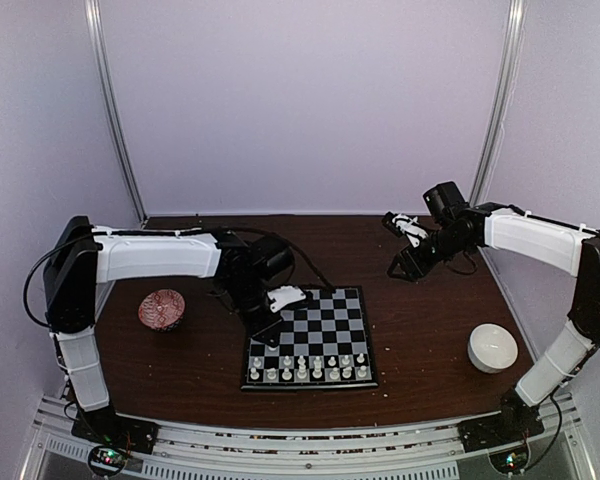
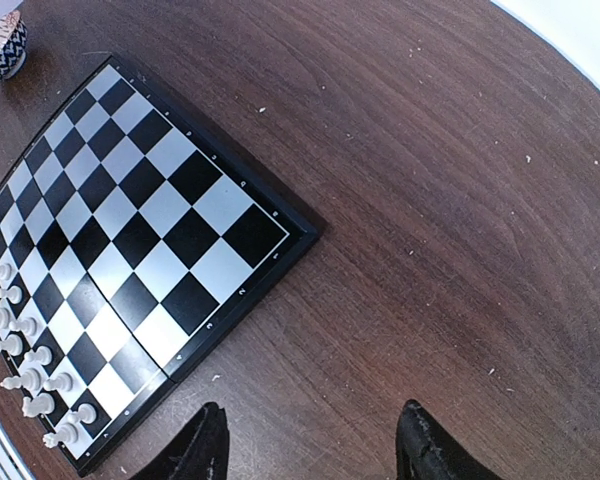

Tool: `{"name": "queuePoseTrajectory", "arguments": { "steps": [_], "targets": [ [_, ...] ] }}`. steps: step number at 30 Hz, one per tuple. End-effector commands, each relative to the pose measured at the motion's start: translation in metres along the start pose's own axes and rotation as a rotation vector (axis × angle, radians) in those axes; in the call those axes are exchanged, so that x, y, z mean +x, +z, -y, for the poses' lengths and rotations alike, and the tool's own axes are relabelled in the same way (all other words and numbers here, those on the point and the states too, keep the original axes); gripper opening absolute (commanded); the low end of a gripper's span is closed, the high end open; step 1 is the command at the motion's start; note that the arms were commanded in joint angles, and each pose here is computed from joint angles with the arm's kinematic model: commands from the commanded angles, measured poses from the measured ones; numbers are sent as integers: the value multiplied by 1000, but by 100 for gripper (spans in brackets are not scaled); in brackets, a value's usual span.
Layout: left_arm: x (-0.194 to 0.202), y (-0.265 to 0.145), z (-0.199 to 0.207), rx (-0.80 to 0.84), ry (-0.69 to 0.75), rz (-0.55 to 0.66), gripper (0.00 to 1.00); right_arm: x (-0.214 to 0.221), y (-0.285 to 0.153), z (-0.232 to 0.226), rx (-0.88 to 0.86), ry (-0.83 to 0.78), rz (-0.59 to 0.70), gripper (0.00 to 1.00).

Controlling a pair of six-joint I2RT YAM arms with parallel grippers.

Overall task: Set up the chess pieces on the board
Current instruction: Place the pawn on b2.

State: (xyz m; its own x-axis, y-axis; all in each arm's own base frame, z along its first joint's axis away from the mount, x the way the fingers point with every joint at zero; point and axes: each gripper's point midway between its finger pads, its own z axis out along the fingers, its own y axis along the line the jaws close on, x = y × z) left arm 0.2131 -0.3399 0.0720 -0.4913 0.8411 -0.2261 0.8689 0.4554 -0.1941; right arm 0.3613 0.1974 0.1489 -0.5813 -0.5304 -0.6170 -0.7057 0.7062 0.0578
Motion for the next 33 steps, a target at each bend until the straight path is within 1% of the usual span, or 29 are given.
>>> {"name": "queuePoseTrajectory", "arguments": {
  "steps": [1,4,18,33],
  "targets": [
    [5,3,16,67,43,-14,1,-7,-1,2,-3,-12,12,58],
    [9,8,20,86,49,-35,1,-6,-1,2,-5,-11,10,58],
    [21,25,12,50,53,-111,1,-6,0,2,-7,-12,7,58],
    [22,32,12,53,56,-128,2,-7,-1,2,-7,-12,9,58]
  ]
}}
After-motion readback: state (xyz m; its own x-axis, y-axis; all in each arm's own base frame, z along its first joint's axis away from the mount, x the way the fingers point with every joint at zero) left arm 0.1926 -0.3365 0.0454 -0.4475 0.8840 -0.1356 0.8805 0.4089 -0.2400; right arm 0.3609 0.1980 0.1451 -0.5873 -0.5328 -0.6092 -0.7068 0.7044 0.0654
